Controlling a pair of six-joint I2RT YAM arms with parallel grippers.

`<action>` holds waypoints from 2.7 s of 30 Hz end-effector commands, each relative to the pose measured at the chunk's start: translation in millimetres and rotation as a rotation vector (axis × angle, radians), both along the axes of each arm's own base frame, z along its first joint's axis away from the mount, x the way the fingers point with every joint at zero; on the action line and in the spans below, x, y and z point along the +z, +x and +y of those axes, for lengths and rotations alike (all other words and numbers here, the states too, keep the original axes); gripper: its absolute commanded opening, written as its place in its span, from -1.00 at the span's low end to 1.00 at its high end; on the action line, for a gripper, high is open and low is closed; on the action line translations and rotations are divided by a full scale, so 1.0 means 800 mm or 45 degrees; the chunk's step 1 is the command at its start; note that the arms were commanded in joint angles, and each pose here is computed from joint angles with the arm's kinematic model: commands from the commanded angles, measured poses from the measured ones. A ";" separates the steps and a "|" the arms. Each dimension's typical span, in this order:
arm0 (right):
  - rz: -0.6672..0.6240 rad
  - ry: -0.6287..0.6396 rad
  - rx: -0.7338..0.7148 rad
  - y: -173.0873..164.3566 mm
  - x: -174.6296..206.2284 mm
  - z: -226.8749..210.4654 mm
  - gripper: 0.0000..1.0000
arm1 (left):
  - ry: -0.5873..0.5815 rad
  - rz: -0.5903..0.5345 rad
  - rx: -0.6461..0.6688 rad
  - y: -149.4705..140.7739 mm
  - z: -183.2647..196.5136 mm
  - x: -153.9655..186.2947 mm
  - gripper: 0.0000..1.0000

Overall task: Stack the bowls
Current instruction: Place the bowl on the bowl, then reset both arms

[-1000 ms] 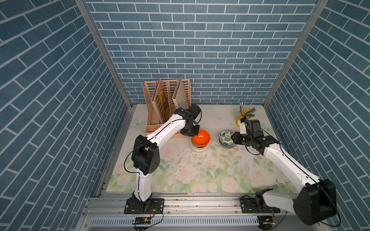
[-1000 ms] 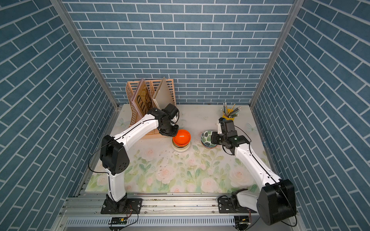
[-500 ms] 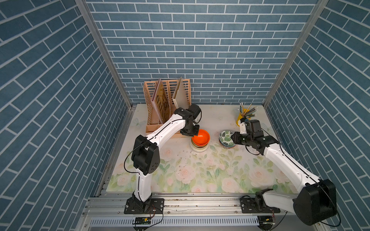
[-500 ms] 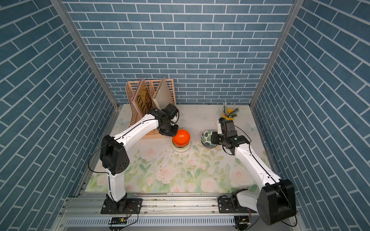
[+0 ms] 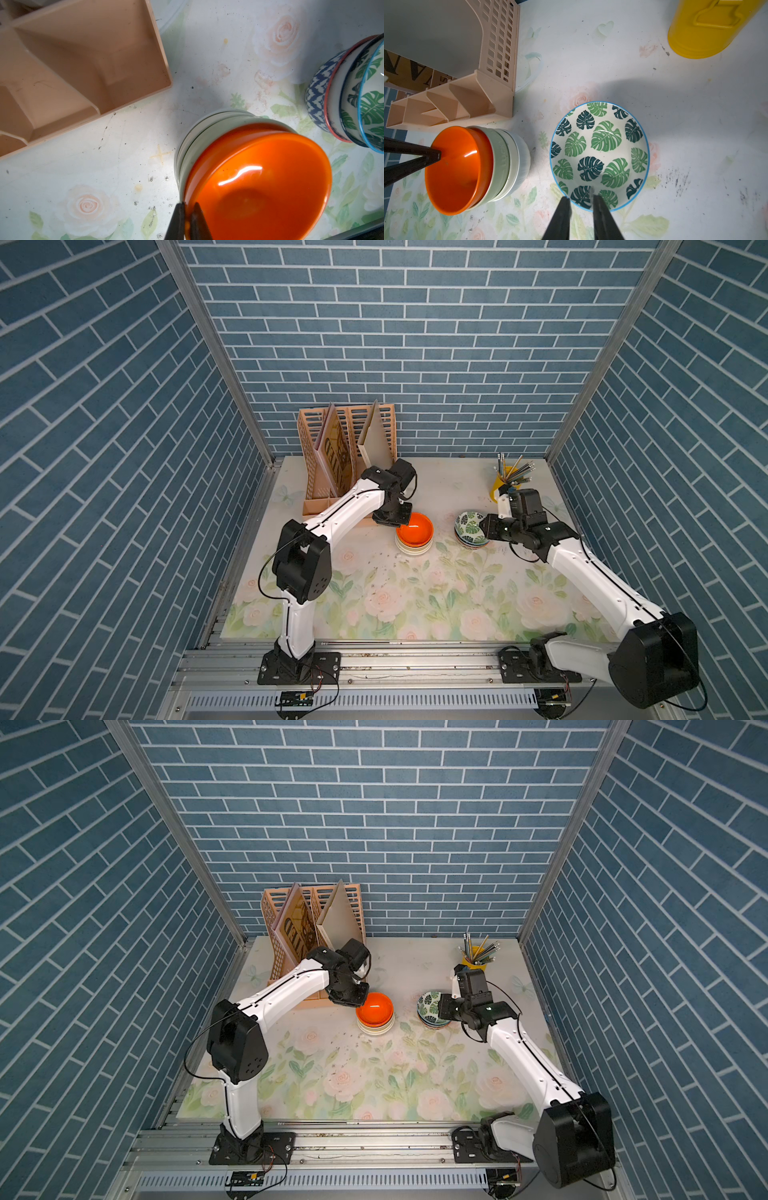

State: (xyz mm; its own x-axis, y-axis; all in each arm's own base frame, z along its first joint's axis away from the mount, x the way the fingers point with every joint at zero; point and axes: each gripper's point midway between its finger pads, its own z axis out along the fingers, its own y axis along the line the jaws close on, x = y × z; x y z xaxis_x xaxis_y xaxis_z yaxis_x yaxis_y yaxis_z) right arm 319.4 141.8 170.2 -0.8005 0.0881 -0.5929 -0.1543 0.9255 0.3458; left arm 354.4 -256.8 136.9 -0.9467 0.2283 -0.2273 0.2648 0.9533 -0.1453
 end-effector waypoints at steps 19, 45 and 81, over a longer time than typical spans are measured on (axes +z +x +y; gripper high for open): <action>0.021 -0.032 0.011 -0.005 -0.011 -0.001 -0.51 | -0.004 -0.016 -0.005 -0.002 0.006 0.003 -0.46; 0.026 -0.037 0.011 -0.004 -0.013 -0.001 -0.52 | -0.038 -0.020 0.007 -0.003 0.012 0.009 -0.77; -0.642 -0.358 -0.501 0.024 0.045 -0.117 0.99 | -0.155 -1.581 0.931 -0.046 0.272 0.143 0.99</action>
